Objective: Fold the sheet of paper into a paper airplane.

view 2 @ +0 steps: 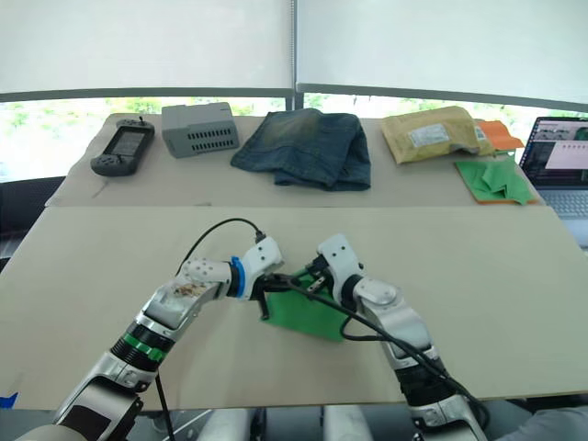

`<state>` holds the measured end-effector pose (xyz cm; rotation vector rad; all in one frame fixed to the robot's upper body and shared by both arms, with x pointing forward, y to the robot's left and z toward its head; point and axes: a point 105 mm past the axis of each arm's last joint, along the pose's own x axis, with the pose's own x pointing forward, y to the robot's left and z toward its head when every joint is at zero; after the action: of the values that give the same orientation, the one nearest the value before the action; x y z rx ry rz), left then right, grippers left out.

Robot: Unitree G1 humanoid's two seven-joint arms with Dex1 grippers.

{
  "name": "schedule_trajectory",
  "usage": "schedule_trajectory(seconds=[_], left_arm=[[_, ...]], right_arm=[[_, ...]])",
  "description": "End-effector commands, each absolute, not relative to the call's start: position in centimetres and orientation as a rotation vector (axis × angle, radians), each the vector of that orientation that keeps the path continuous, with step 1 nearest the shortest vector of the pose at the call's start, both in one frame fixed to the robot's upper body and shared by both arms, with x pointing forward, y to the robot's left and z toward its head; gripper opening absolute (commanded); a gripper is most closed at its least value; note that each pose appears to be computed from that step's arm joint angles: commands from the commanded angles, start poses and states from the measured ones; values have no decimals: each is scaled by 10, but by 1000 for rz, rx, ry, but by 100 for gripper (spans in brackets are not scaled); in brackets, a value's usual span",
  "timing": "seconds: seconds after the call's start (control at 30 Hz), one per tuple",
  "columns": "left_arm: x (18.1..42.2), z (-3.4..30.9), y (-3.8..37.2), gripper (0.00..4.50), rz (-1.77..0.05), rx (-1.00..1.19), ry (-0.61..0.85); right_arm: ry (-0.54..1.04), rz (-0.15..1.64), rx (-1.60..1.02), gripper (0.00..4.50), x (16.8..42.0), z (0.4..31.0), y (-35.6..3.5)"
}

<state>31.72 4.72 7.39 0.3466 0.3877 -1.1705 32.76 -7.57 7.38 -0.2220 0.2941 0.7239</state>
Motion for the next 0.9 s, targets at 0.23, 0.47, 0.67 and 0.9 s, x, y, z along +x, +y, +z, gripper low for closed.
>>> schedule_trajectory(seconds=[0.23,0.47,0.67,0.9], left_arm=[[327,98,64,27,-1080,163,367],[329,126,74,256,-1073,20,332],[338,136,71,298,-1042,-43,309],[331,111,55,60,-1087,130,338]], right_arm=[[413,727,-268,0,317,45,-82],[416,733,-268,0,317,43,-79],[416,745,-262,0,315,41,-72],[417,756,-271,0,312,41,-70]])
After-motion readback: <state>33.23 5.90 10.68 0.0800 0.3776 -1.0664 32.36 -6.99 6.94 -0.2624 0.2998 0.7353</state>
